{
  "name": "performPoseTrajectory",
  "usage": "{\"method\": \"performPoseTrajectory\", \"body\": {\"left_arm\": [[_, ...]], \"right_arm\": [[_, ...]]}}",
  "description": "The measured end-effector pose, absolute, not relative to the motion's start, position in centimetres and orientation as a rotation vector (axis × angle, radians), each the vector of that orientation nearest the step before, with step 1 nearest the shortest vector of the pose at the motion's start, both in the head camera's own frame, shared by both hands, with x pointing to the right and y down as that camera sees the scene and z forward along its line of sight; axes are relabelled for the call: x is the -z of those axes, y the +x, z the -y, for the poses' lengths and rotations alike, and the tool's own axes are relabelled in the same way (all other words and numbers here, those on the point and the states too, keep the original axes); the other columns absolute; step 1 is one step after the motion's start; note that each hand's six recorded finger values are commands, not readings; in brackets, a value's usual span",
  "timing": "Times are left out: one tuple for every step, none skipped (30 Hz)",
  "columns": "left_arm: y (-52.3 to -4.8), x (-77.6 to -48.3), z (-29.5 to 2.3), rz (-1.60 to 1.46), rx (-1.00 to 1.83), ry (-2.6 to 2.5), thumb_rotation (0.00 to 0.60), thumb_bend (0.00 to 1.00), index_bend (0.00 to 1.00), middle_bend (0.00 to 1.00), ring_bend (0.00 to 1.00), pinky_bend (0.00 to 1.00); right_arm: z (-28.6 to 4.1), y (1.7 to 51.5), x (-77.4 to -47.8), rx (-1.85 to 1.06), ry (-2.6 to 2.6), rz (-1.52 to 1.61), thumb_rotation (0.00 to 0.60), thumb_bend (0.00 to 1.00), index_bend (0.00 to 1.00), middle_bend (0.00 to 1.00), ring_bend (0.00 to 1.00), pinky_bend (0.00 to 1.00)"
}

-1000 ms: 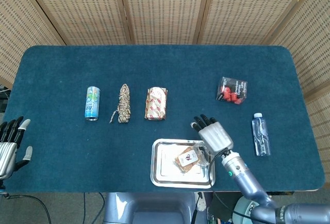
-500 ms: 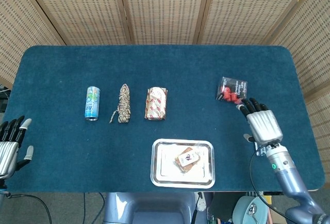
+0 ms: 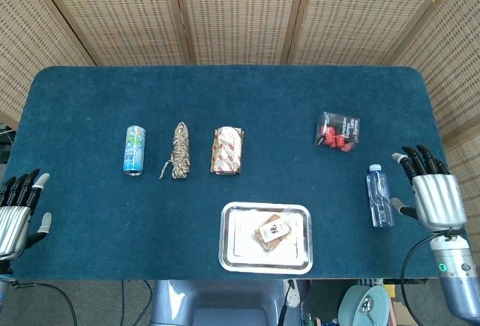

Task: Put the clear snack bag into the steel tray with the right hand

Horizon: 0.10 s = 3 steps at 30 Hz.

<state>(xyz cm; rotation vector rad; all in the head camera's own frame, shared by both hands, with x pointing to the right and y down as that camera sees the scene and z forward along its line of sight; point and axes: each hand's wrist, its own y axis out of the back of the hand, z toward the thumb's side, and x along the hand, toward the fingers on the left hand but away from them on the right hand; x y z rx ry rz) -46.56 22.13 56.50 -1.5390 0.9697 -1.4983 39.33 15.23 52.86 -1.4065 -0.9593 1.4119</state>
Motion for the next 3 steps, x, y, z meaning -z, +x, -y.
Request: {"method": "performPoseTrajectory", "body": {"left_arm": [[-46.56, -56.47, -22.14, -0.97, 1.497, -1.538, 0.6, 0.5, 0.03, 0.0, 0.0, 0.0], [-46.55, -56.43, -22.15, -0.971, 1.495, -1.538, 0.6, 0.5, 0.03, 0.0, 0.0, 0.0], [-46.53, -56.39, -22.16, -0.972, 1.493, -1.538, 0.6, 0.5, 0.03, 0.0, 0.0, 0.0]], "right_arm": [[-15.43, 39.51, -52.87, -1.415, -1.408, 0.963, 0.6, 0.16, 0.21, 0.15, 0.09, 0.26], [-15.66, 39.75, -52.9, -1.42, -1.41, 0.967, 0.6, 0.16, 0.21, 0.15, 0.09, 0.26], [-15.77, 39.87, -52.94, -1.422, -1.41, 0.968, 0.6, 0.16, 0.21, 0.15, 0.09, 0.26]]}}
